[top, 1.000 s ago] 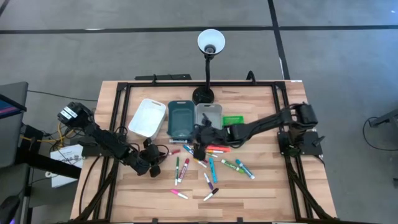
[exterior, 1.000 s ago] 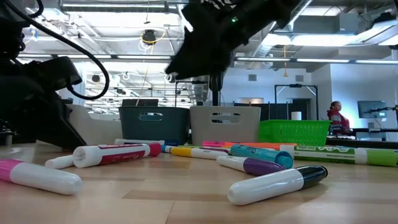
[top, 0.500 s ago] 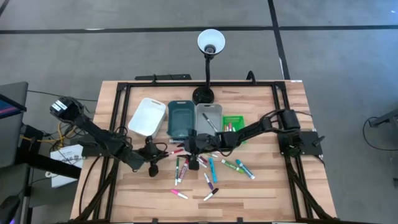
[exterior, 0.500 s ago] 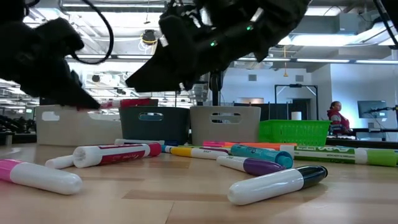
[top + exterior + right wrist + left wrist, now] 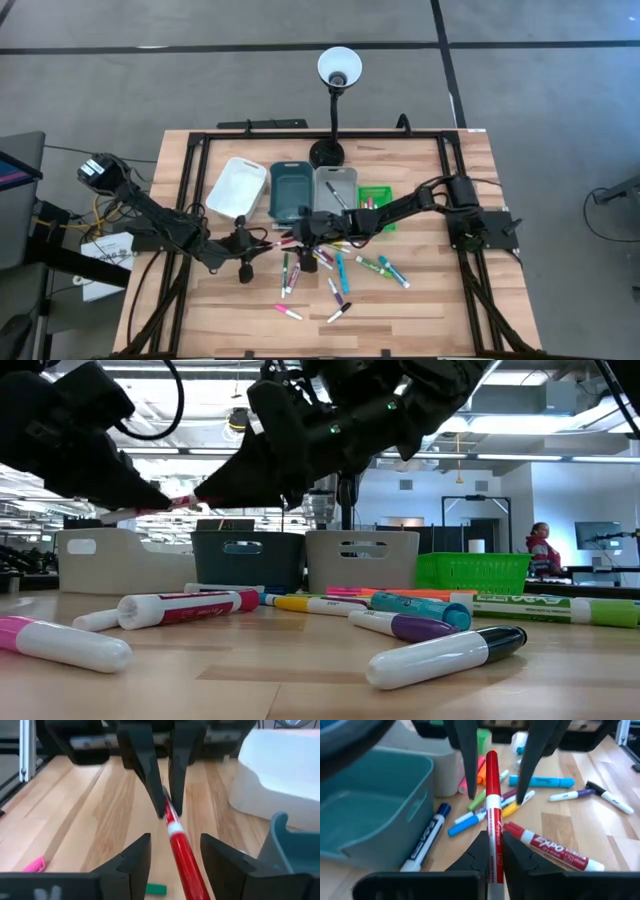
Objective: Pick & Place Markers
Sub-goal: Put the small red marker pen into the gray bin
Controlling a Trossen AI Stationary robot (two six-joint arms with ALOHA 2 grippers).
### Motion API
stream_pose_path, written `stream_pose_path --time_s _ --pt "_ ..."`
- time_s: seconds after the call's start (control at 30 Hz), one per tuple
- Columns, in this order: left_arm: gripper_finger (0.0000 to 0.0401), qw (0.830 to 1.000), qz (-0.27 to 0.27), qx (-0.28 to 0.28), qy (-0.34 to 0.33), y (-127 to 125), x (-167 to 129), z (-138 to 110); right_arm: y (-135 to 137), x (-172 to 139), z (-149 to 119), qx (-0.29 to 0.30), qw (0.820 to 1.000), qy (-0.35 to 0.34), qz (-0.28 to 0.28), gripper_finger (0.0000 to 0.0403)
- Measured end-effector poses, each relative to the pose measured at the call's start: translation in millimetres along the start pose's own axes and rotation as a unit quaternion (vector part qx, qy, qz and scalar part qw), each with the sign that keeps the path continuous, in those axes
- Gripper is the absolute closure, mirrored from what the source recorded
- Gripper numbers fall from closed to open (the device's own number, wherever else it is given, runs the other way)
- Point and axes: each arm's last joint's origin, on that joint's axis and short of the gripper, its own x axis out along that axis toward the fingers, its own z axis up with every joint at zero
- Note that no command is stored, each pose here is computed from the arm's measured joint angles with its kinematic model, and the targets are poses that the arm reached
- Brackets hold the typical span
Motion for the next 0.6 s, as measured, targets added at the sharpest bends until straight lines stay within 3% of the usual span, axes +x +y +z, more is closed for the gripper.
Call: stream_pose_path --time_s 0.6 --pt "0.0373 1.000 -0.001 0.014 -0.013 -0.9 0.0 2.9 -3.8 -0.1 2.2 0.032 0.999 -0.011 0.011 0.0337"
